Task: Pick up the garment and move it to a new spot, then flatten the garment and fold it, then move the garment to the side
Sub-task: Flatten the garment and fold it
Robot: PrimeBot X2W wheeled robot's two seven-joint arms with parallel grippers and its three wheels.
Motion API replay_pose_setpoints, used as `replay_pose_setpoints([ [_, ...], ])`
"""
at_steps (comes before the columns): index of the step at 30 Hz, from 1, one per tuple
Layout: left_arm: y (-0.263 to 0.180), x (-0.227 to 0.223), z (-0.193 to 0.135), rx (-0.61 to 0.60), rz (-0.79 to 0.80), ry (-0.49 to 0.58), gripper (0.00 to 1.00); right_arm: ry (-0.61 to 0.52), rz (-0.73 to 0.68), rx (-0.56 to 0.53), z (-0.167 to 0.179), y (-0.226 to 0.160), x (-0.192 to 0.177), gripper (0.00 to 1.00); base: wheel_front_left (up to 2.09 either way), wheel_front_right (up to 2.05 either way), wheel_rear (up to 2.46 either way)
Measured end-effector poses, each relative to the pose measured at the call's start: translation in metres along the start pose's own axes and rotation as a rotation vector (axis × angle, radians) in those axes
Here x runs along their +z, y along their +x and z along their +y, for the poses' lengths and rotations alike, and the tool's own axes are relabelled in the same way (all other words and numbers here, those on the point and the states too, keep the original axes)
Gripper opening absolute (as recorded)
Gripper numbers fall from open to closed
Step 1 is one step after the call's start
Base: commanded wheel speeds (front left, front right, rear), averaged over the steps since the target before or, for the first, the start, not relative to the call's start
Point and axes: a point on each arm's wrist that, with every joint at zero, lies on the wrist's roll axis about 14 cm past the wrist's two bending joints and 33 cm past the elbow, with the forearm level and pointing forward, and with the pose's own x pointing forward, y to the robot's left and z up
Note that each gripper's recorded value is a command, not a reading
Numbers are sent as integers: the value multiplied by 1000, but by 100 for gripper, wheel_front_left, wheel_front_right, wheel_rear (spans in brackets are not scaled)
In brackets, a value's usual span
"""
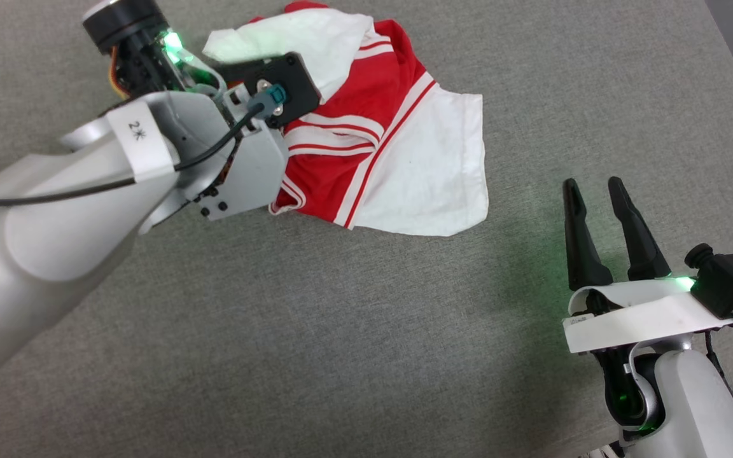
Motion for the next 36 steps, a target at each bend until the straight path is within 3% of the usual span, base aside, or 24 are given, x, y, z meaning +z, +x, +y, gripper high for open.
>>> replay_pose_setpoints([
  [10,-17,8,12,40,-38,-30,0,2,-9,17,6,3,2,100,0,0,0],
  [17,-58,-4,35,125,-56,-50,0,-2,2,44,17,5,-5,100,0,0,0],
  [27,-140,-73,39,236,93,-175,0,1,7,162,60,18,-12,100,0,0,0],
  [30,-164,-97,38,279,146,-361,0,2,11,191,71,20,-15,100,0,0,0],
  [33,-186,-127,28,313,227,-762,0,4,13,215,80,21,-17,100,0,0,0],
  [36,-210,-150,24,337,314,-994,0,9,22,231,86,20,-20,100,0,0,0],
])
